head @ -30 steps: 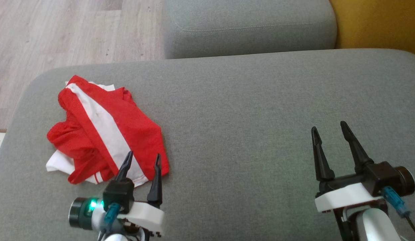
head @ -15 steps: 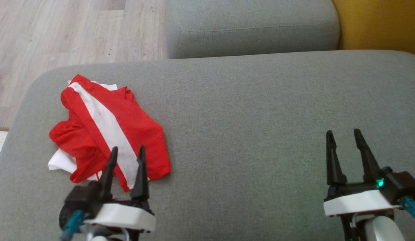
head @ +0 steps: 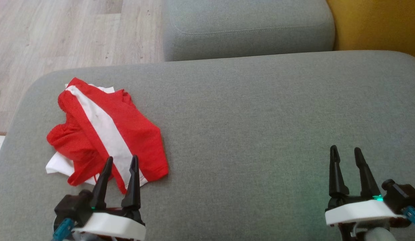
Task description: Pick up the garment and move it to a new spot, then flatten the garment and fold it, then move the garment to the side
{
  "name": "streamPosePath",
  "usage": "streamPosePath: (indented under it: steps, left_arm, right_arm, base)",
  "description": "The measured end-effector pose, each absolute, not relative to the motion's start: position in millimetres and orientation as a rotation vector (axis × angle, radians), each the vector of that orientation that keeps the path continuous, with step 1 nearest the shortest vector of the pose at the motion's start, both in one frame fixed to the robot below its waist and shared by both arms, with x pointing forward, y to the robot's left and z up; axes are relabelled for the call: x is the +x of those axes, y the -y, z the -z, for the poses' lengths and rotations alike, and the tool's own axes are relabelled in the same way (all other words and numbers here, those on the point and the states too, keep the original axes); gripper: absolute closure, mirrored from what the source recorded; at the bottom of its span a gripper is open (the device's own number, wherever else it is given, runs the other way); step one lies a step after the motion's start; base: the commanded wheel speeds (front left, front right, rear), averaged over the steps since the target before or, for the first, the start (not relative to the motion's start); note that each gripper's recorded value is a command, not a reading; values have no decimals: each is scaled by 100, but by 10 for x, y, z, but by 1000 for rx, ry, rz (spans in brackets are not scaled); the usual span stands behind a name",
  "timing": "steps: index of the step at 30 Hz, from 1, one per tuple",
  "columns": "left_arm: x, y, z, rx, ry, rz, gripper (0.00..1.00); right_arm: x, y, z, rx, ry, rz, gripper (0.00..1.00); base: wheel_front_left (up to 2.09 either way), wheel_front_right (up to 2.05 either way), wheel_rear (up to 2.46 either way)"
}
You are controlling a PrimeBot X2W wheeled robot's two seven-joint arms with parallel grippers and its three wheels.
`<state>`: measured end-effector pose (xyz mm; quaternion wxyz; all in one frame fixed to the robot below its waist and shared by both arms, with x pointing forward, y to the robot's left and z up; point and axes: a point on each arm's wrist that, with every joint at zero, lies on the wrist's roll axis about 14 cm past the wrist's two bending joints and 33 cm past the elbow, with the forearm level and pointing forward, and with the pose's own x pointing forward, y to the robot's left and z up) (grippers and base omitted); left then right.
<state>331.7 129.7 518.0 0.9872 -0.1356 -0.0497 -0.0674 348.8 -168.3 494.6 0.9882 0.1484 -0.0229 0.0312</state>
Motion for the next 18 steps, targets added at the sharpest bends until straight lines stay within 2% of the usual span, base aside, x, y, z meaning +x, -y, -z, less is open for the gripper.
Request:
streamPosePath:
  steps: [9,18]
  left_arm:
    - [3313,-1297,-5137,-272,86,133,0]
    - [3243,-1492,-5109,-270,87,66,0]
  right_arm:
    - [3484,1654,-4905,313,32,-67,0]
    - [3544,1277,-4850,312,-4,-180,0]
  base:
    - [0,0,0]
    - [0,0,0]
